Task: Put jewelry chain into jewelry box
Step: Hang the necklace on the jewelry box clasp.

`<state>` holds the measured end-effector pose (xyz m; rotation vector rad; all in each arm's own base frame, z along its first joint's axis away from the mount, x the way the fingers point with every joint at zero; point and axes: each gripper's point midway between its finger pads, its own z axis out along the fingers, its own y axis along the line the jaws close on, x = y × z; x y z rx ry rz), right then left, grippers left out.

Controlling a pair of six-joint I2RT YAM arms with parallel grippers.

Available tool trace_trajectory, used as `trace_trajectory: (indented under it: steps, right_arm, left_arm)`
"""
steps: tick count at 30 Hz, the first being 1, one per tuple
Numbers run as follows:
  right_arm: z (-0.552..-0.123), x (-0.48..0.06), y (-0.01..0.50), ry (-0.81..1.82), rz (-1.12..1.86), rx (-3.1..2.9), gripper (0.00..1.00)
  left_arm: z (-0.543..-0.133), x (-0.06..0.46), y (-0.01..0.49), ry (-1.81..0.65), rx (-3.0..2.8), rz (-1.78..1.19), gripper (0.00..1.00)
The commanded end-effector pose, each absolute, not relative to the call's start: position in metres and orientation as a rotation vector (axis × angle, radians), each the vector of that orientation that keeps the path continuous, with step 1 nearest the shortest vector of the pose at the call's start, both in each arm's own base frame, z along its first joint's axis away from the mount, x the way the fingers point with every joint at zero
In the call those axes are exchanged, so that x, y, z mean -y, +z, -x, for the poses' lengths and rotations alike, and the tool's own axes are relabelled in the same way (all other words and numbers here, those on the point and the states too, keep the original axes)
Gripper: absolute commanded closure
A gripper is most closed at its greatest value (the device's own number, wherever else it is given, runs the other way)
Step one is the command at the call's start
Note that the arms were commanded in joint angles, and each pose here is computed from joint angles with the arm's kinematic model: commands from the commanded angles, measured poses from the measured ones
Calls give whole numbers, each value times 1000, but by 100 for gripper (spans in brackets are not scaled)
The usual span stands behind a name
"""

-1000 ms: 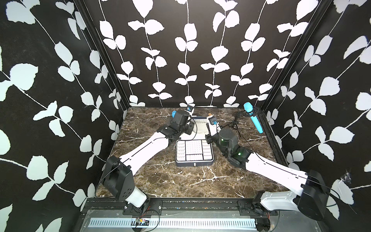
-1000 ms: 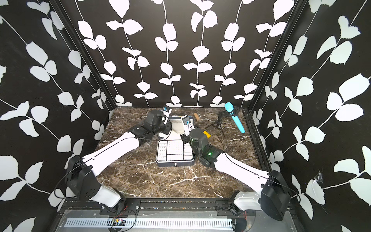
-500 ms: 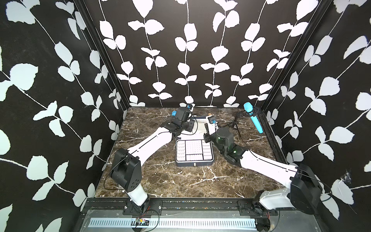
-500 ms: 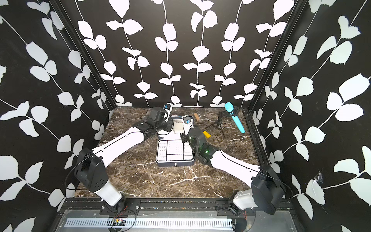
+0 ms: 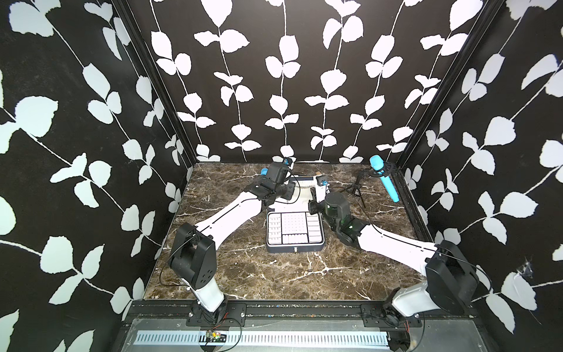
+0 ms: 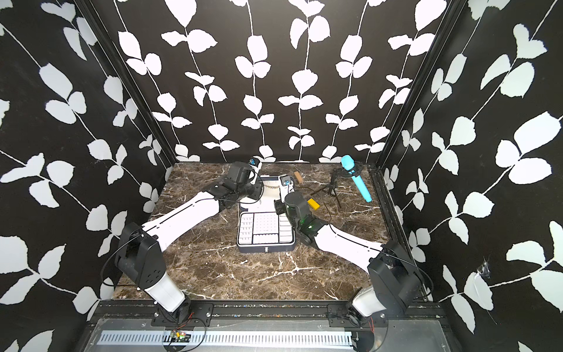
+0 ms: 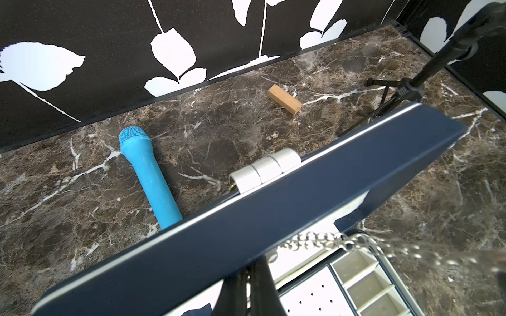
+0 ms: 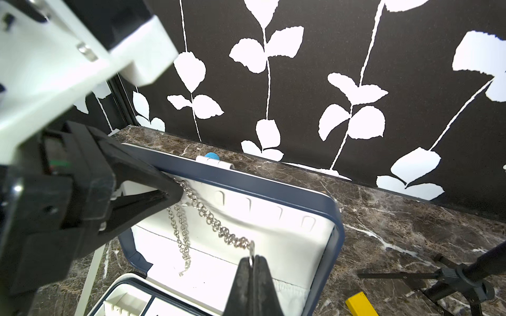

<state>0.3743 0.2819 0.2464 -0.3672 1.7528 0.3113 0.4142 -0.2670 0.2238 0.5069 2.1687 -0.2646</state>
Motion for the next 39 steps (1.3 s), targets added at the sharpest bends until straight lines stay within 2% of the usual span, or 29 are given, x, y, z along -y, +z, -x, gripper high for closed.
trace_trajectory:
  steps: [1,13,28,39]
  right_arm:
    - [-381,-283,265,354,307,-1700,100]
    - [-386,-283,256,359,296,-1719,100]
    - [-385,-285,264,391,285,-1700,100]
    - [-386,-281,265,379,274,-1698,100]
  left_arm:
    - [-419,267,239,-273,-2138,-501,100]
    - [-412,268,229,-298,-2176,-518,100]
    - [-405,259,252,-307,-2033,-501,100]
    - [-412,262,249,-304,-2043,-481,100]
